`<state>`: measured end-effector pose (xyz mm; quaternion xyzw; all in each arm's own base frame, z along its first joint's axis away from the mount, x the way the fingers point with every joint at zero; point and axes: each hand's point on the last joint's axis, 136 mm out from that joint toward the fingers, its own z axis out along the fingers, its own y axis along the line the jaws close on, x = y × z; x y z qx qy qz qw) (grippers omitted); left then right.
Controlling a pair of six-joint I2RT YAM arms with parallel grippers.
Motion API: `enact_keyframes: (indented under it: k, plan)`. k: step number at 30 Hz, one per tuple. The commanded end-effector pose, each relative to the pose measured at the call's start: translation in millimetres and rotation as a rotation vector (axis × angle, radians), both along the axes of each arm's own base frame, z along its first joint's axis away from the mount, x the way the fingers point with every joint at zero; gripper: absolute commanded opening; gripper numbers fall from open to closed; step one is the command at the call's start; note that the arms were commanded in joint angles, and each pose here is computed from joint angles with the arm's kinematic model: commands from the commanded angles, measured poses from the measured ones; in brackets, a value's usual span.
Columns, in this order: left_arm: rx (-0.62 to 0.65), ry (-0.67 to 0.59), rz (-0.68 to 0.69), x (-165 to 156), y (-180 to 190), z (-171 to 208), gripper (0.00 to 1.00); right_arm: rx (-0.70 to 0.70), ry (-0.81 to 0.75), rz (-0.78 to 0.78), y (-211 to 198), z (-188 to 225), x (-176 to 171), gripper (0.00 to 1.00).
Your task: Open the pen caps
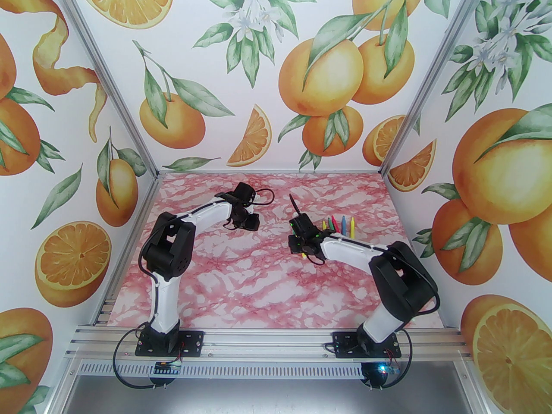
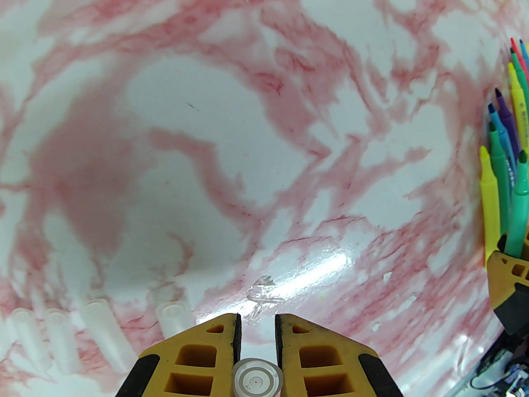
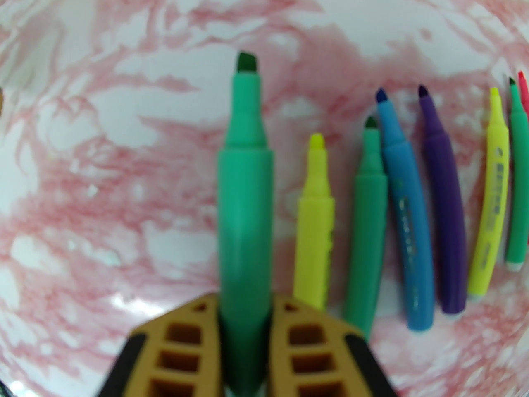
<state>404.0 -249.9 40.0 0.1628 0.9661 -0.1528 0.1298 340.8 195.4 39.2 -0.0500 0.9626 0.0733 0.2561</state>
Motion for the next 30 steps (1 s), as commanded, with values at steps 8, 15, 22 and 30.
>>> enact_keyframes:
  k: [8,15,22,30]
  plan:
    - [0.013,0.005,-0.019,5,-5,-5,0.04,-0.002,0.009,-0.048,-2,-6,12,0.0]
    - [0.027,0.029,-0.03,0,-4,-15,0.1,-0.004,0.031,-0.054,-3,-16,12,0.01]
    - [0.034,0.038,-0.033,-2,-3,-19,0.21,-0.006,0.04,-0.051,-3,-19,10,0.07]
    - [0.035,0.045,-0.043,-3,-3,-20,0.27,-0.02,0.044,-0.039,-4,-18,8,0.1]
